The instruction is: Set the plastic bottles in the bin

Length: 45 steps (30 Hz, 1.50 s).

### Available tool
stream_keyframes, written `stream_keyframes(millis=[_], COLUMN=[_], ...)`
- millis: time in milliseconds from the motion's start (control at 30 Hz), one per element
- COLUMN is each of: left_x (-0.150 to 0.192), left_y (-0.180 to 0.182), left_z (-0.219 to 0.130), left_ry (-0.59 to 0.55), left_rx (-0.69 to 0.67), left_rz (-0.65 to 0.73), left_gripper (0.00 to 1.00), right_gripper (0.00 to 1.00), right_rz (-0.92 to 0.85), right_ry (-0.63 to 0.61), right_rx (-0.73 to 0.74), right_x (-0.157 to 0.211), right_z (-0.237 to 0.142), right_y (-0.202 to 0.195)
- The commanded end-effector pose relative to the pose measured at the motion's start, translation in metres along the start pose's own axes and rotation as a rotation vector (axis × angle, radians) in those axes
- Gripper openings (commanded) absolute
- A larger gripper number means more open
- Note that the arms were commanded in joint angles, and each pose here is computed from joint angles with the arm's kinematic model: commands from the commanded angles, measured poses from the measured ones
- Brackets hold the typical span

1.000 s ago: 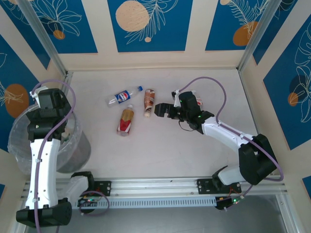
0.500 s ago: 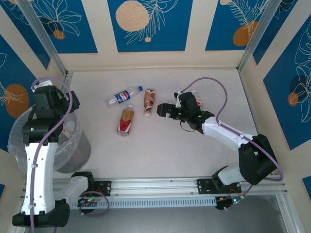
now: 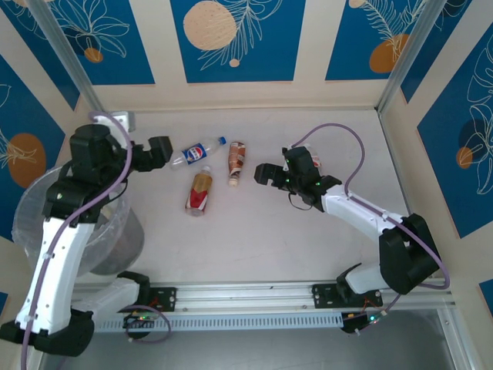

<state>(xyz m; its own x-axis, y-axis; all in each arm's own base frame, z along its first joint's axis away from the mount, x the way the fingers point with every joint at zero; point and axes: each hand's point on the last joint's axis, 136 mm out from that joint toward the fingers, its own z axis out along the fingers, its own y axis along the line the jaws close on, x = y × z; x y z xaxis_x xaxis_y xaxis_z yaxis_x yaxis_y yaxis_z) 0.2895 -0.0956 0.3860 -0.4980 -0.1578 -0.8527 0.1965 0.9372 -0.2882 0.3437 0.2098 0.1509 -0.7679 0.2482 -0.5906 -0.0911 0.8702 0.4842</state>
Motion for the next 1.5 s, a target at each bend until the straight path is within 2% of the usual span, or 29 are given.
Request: stream_keyframes(millis=[0, 67, 233, 400, 533, 633, 800, 1000, 1233, 1467], left_x=[0.004, 0.012, 0.038, 0.055, 0.083, 0.103, 0.13, 0.166, 0.21, 0.228], left_y=[-0.011, -0.011, -0.035, -0.052, -0.041, -0.027, 0.001, 0.03, 0.034, 0.035], left_z=[0.02, 0.034, 0.069, 0.099, 0.13, 0.15, 0.185, 0.223, 0.241, 0.248], left_ry=[0.031, 0.072, 0.183, 0.229, 0.345, 0.438, 0.5, 0.621, 0.785, 0.859], left_rx=[-0.003, -0.041, -0.027, -0.031, -0.118, -0.211, -0.368, -0.45, -0.333, -0.302], left_rz=[0.059, 0.084, 0.161, 0.185, 0.13, 0.144, 0.2, 0.135, 0.069, 0.096], left_gripper=[0.99, 0.99, 0.99, 0.99, 0.99, 0.99, 0.99, 0.99, 0.99, 0.99], right_gripper=[0.98, 0.98, 0.99, 0.98, 0.98, 0.98, 0.98, 0.99, 0.98, 0.99], right_rz=[0.027, 0.034, 0.053, 0.076, 0.084, 0.089, 0.092, 0.106, 0.105, 0.11], right_ry=[-0.043, -0.046, -0.056, -0.061, -0.057, -0.059, -0.072, -0.085, -0.102, -0.1], right_rx=[0.025, 0.035, 0.055, 0.063, 0.067, 0.074, 0.086, 0.097, 0.113, 0.104], right_x=[-0.01, -0.01, -0.008, -0.008, -0.006, -0.005, -0.003, 0.001, -0.001, -0.003], right_z=[-0.012, -0.015, -0.019, -0.021, -0.023, -0.026, -0.034, -0.041, -0.046, -0.043], right_y=[-0.004, -0.008, -0.015, -0.019, -0.02, -0.022, -0.027, -0.033, -0.037, -0.036])
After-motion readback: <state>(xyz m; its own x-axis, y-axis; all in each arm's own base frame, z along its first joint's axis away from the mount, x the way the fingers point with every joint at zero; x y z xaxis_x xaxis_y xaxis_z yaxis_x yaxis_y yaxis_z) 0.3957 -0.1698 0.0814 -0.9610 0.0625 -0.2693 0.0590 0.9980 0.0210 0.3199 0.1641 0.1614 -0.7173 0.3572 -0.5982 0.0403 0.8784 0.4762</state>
